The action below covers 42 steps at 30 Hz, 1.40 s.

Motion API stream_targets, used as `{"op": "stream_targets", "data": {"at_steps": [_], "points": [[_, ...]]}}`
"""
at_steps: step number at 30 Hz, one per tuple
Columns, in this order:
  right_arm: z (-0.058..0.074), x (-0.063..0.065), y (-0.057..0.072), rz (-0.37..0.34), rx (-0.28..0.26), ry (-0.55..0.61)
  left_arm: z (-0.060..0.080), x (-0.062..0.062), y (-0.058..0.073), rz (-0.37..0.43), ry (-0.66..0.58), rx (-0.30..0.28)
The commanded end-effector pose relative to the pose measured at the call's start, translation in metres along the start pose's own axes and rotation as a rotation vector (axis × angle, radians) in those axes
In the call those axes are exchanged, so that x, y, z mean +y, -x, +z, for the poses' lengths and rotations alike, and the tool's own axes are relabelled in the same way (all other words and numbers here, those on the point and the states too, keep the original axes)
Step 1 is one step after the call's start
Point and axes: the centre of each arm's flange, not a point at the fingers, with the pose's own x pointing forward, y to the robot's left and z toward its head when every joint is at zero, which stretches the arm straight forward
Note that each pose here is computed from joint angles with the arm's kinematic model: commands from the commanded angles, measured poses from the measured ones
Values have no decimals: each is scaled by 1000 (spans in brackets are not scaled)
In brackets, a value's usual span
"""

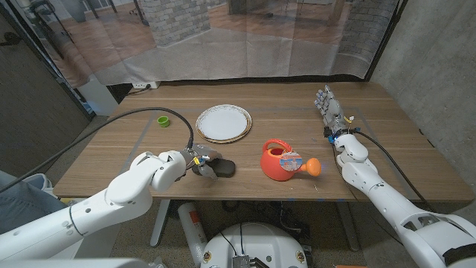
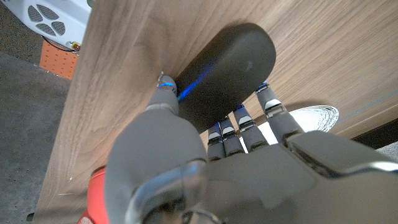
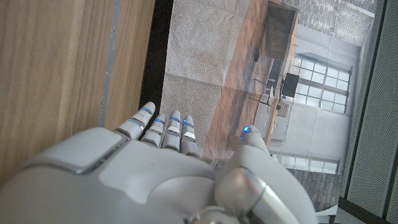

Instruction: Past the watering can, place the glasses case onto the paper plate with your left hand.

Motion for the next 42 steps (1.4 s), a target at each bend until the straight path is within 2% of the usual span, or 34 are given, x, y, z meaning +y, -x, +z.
{"op": "stream_targets", "data": {"at_steps": [1, 16, 30, 42], "points": [[2, 0, 1, -5, 0, 2, -1, 4, -3, 17, 22, -1], [7, -7, 7, -19, -6, 10, 2, 12, -11, 38, 36, -17], [10, -2, 3, -7, -8, 20, -10, 26, -11, 73, 28, 9], [10, 2, 2, -5, -11, 18, -19, 36, -10, 104, 24, 10]]}}
